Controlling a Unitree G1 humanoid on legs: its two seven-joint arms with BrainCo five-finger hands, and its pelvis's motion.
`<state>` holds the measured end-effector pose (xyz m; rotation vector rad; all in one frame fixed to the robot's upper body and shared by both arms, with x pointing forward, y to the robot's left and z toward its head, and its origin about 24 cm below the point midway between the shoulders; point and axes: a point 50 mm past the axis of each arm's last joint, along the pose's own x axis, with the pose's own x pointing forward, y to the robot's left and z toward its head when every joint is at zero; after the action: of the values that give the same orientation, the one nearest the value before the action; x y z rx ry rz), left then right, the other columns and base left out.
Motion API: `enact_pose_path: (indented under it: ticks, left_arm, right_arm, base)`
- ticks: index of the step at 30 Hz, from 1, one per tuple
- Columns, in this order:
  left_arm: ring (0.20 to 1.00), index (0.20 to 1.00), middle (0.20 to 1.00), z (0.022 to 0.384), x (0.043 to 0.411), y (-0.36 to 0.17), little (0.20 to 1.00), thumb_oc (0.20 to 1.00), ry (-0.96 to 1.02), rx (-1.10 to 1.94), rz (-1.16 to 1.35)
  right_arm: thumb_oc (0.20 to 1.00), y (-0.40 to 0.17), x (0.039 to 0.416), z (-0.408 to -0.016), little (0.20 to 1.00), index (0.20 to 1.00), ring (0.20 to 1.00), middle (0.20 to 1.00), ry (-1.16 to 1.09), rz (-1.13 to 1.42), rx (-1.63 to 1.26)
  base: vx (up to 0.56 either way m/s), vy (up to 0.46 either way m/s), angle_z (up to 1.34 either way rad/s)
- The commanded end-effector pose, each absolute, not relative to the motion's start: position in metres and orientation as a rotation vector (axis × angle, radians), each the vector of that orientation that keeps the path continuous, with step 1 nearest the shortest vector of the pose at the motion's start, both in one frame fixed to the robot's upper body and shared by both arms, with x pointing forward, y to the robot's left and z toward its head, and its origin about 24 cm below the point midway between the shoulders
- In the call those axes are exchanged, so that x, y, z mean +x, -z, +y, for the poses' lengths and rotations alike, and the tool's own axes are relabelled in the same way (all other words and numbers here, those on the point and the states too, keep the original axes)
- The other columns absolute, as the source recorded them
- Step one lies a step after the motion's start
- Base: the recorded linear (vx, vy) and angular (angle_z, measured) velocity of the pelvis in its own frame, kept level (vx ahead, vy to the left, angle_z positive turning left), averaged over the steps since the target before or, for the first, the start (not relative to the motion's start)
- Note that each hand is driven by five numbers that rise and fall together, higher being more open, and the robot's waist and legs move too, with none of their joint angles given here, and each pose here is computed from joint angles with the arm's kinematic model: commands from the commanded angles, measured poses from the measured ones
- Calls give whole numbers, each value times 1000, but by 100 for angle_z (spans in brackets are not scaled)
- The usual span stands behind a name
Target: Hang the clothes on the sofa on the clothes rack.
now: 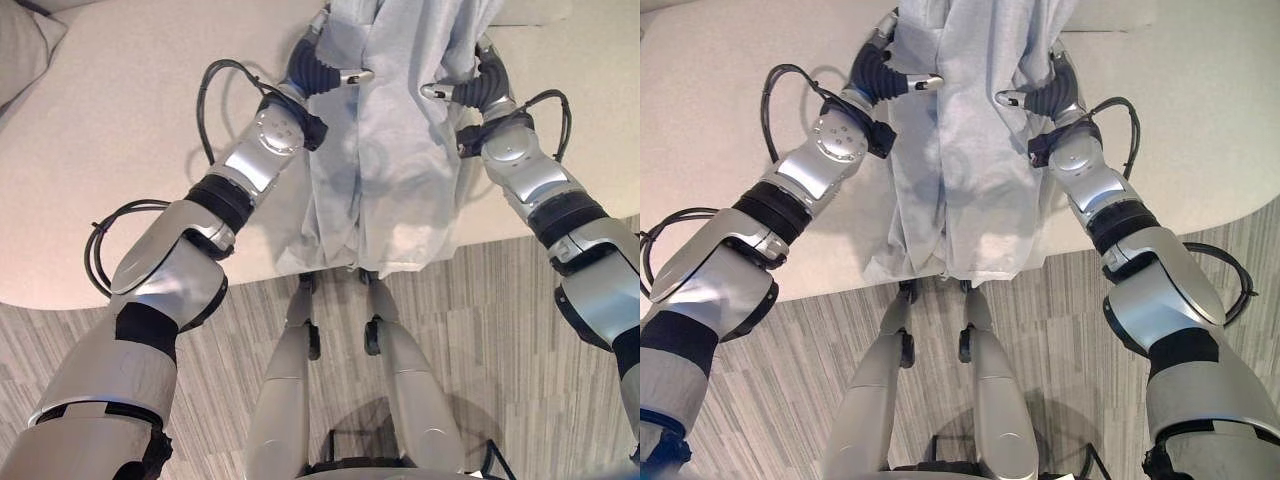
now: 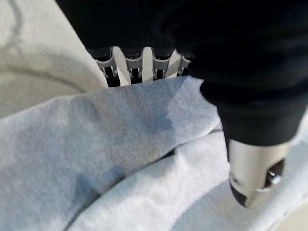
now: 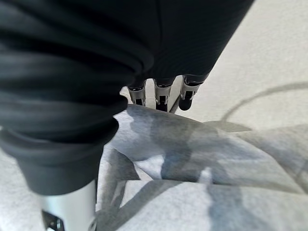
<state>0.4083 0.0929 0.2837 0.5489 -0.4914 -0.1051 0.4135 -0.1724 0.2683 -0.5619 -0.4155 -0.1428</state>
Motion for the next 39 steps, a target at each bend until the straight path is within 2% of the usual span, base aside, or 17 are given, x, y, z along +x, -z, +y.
enact_pose_path:
  ticks: [1,8,17,21,22,23,32,39]
  left_arm:
    - [1000,1000,1000,78,402,-295,1000,1000,151,483,-573]
    - [1000,1000,1000,74,407,-303,1000,1000,142,637,-566]
    - [1000,1000,1000,93,410,-342,1000,1000,-12,872,-622]
    - [1000,1000,1000,113,405,-366,1000,1000,-119,832,-668]
    - [464,464,464,118,406,-367,464,464,-137,805,-662]
    - [200,200,200,118,406,-366,200,200,-139,784,-664]
    - [200,200,200,105,406,-353,200,200,-115,642,-665]
    - [200,200,200,128,402,-337,200,200,-169,608,-686]
  right_arm:
    - [1000,-287,410,-185,1000,1000,1000,1000,197,-480,-515]
    - [1000,-296,410,-175,1000,1000,1000,1000,166,-506,-522]
    - [1000,-319,406,-149,1000,1000,1000,1000,92,-603,-503]
    - [1000,-328,399,-140,1000,1000,1000,1000,67,-670,-489]
    - [526,-327,399,-139,526,526,526,526,64,-674,-485]
    - [200,-325,399,-138,200,200,200,200,67,-671,-487]
    - [200,-318,398,-129,200,200,200,200,55,-683,-478]
    - [200,-310,384,-141,200,200,200,200,70,-749,-447]
  base:
    - [0,0,0]
    - [0,0,0]
    - [-4,30,-1]
    - [-2,16,-13]
    - [0,0,0]
    - [0,0,0]
    - [-1,-4,0]
    - [2,-66,-4]
